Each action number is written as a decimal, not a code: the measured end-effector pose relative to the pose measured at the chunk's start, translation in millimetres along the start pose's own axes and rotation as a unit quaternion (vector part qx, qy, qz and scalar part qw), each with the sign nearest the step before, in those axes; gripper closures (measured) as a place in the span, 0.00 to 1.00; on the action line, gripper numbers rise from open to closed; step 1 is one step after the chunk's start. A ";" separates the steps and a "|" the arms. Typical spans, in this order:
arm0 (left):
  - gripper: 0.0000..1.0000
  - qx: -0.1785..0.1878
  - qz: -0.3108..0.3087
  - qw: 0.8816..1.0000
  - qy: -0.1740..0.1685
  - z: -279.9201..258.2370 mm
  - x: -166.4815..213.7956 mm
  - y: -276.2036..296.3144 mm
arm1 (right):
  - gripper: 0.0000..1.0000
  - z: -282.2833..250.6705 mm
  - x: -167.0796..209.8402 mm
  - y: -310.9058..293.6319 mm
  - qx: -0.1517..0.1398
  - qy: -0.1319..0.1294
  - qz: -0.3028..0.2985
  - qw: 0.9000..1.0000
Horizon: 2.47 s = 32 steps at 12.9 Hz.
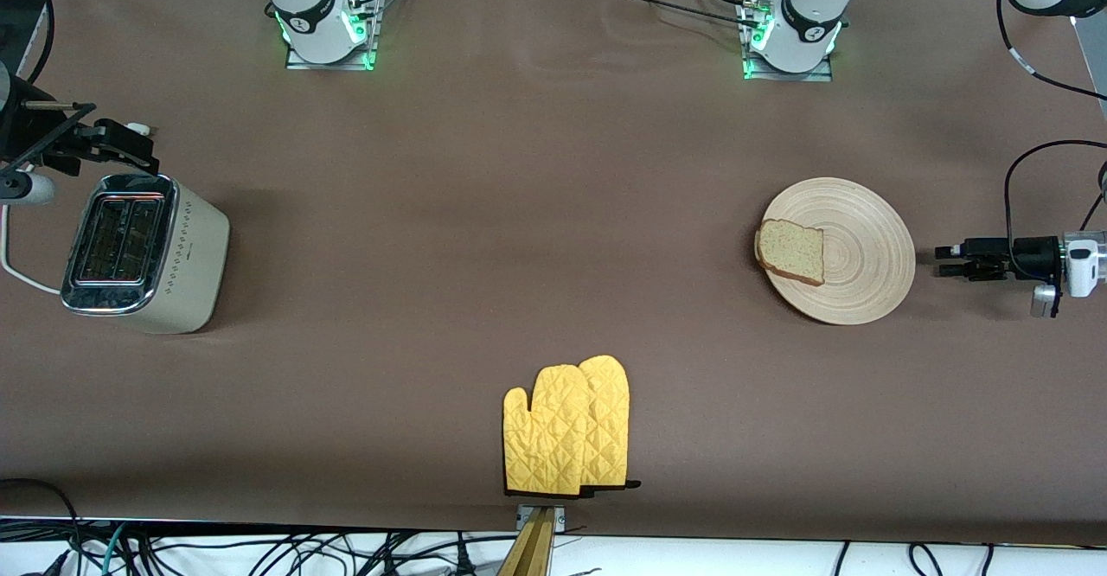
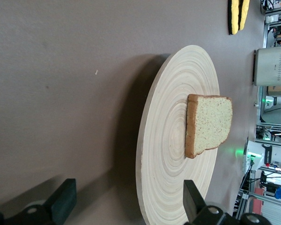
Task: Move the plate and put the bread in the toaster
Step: 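Lower the left gripper to the rim of the wooden plate, then grip the plate rim with the left gripper and slide it toward the toaster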
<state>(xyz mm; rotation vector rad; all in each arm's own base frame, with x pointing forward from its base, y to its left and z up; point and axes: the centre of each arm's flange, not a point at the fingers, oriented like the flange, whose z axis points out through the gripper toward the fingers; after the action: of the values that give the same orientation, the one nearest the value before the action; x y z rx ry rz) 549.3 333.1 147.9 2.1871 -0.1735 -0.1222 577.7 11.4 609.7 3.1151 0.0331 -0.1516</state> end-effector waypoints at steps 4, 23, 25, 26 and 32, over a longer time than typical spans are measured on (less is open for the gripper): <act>0.00 -0.051 0.001 0.999 0.003 15.4 1.4 7.4 | 0.00 0.0 0.0 0.2 0.000 0.000 0.000 1.000; 0.87 -0.126 -0.016 0.992 -0.015 94.2 -7.0 -9.9 | 0.00 0.0 0.0 1.4 0.000 0.000 0.001 1.000; 0.87 -0.132 -0.020 0.991 -0.007 94.0 -7.9 -10.6 | 0.00 0.0 0.0 1.4 0.000 0.000 0.001 1.000; 0.87 -0.136 -0.023 0.990 -0.002 94.6 -8.0 -10.7 | 0.00 0.0 0.0 1.3 0.000 0.000 0.001 1.000; 0.87 -0.177 -0.017 0.984 0.005 131.9 22.7 18.9 | 0.00 0.0 0.0 1.3 0.000 0.000 0.001 1.000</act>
<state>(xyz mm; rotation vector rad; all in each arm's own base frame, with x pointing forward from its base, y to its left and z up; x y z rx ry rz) 550.2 212.9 86.0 1.8355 -0.0998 -0.1487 577.8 10.1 609.6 3.1153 0.0295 -0.1517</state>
